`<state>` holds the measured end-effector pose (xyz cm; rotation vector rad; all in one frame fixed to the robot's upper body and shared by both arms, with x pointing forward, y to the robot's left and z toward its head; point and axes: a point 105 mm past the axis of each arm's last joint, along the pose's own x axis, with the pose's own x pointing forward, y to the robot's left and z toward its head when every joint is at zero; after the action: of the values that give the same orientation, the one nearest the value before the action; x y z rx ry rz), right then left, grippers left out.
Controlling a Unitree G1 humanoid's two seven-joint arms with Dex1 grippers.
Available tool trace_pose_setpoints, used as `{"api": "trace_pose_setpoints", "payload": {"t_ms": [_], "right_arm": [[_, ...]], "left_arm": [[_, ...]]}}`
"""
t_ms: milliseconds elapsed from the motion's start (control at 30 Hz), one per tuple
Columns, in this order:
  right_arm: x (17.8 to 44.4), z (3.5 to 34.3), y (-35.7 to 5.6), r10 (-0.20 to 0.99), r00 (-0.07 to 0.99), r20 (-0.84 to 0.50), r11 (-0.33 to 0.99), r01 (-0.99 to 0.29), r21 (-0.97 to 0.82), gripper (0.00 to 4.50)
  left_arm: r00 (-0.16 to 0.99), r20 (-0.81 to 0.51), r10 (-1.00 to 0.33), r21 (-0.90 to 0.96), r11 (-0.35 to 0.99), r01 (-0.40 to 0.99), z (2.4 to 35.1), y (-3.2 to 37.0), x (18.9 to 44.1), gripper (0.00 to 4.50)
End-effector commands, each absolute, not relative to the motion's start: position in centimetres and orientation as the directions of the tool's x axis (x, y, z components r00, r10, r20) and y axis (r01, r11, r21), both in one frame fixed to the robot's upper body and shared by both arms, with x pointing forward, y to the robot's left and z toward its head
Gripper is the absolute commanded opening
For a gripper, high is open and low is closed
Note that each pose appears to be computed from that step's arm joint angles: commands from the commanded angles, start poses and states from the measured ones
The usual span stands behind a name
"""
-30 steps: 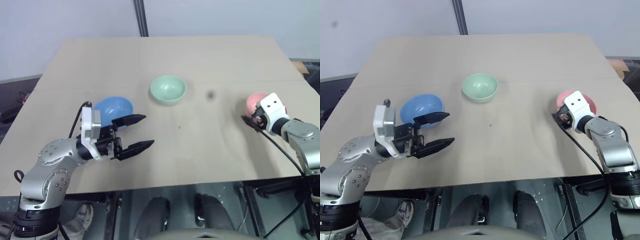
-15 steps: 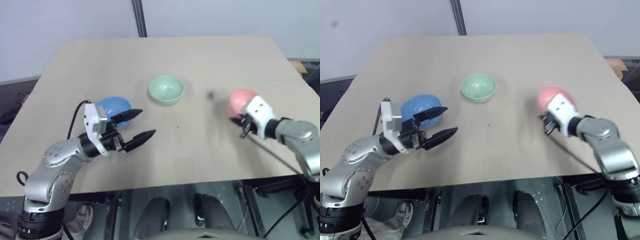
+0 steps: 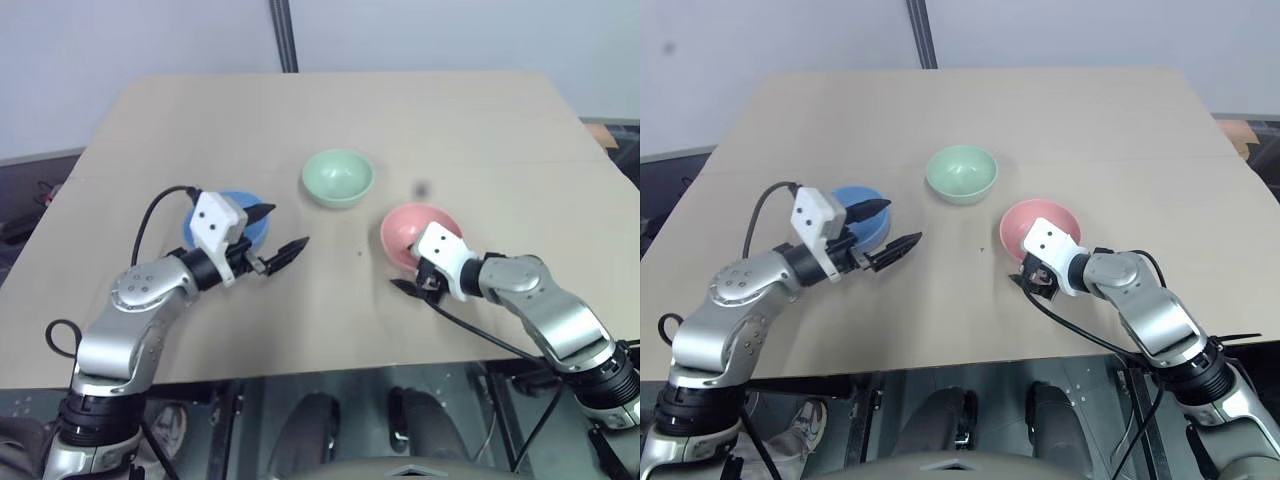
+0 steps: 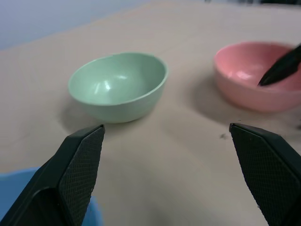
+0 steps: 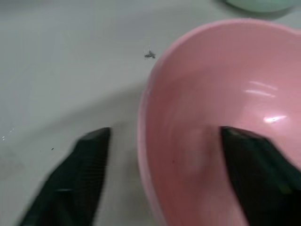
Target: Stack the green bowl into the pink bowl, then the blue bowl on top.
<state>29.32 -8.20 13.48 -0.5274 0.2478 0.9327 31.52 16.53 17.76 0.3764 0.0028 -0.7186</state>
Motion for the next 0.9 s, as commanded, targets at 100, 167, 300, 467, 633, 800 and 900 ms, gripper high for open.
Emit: {"api": "trace_pose_setpoints", "payload": {"t_ms": [100, 167, 300, 467, 633, 800, 900], "right_arm": [[27.0, 18.7, -7.9, 0.772, 0.587, -0.243, 0.504, -0.799, -0.329, 4.22], [26.9, 19.4, -8.4, 0.754, 0.625, -0.201, 0.545, -0.767, -0.338, 4.22], [27.4, 19.8, -9.8, 0.681, 0.715, -0.155, 0.643, -0.686, -0.341, 4.22], [27.6, 20.0, -11.1, 0.599, 0.794, -0.106, 0.729, -0.595, -0.339, 4.26], [26.6, 20.8, -12.0, 0.554, 0.832, -0.045, 0.777, -0.535, -0.333, 4.27], [25.6, 21.1, -12.1, 0.556, 0.831, -0.021, 0.778, -0.529, -0.338, 4.27], [24.9, 21.1, -12.2, 0.567, 0.823, -0.015, 0.772, -0.539, -0.337, 4.27]], "left_arm": [[0.763, -0.312, -0.566, 0.601, 0.504, 0.62, 18.9, 15.3, 35.3, 4.5], [0.754, -0.322, -0.573, 0.669, 0.426, 0.61, 19.8, 13.9, 36.9, 4.5], [0.704, -0.411, -0.579, 0.74, 0.239, 0.629, 19.4, 11.0, 39.0, 4.5], [0.66, -0.523, -0.539, 0.774, 0.023, 0.633, 17.2, 8.8, 41.1, 4.25], [0.638, -0.555, -0.534, 0.778, -0.062, 0.625, 16.6, 7.2, 42.4, 2.17], [0.608, -0.566, -0.557, 0.766, -0.08, 0.638, 16.7, 6.5, 42.7, 0.1], [0.57, -0.529, -0.629, 0.765, -0.063, 0.641, 18.0, 5.6, 42.1, 0.1]]}}
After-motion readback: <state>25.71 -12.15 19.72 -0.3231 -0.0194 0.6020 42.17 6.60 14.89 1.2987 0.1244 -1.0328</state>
